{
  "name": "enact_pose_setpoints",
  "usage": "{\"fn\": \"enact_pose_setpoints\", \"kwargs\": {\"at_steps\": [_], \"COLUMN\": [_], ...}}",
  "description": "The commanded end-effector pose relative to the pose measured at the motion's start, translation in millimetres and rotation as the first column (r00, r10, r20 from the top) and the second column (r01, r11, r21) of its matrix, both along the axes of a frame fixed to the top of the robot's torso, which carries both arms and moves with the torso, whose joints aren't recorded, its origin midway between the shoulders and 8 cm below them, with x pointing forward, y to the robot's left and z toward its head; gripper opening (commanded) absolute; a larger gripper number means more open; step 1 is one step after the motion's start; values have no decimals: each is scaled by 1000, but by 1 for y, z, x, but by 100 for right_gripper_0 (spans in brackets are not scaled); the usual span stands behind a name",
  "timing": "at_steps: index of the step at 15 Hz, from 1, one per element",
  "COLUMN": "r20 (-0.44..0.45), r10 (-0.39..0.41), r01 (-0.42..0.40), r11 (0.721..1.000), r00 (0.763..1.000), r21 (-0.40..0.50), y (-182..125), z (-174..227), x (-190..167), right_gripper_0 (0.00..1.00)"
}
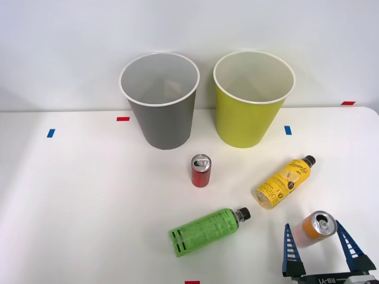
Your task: Put cans in the gray bin, plastic bottles in the light green bin
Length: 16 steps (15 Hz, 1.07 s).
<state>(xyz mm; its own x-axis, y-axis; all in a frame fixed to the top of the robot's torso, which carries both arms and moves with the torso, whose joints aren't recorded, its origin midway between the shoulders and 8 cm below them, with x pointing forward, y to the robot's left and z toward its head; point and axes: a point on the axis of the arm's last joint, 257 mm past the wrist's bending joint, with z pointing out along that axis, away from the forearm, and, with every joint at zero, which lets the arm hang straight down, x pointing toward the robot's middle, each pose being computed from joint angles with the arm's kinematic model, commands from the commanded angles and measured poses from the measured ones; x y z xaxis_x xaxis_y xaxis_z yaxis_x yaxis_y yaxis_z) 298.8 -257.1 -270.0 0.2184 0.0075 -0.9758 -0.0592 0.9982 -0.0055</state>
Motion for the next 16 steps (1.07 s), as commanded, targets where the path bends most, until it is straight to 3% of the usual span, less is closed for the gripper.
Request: {"fn": "enact_pose_setpoints", "kwargs": {"at_steps": [1, 7, 9, 16], "r20": [-12, -23, -21, 7], "r10": [-18, -41, -36, -33], "r01": [18, 41, 36, 33], "r11": [1000, 999, 999, 999], "r00": [1000, 999, 999, 999], "r21": [-1, 0, 8, 14], "y": [-4, -12, -8, -4], "z": [-2, -3, -3, 6], "x": [9, 17, 18, 26], "right_gripper_0": [100, 99, 23, 4]}}
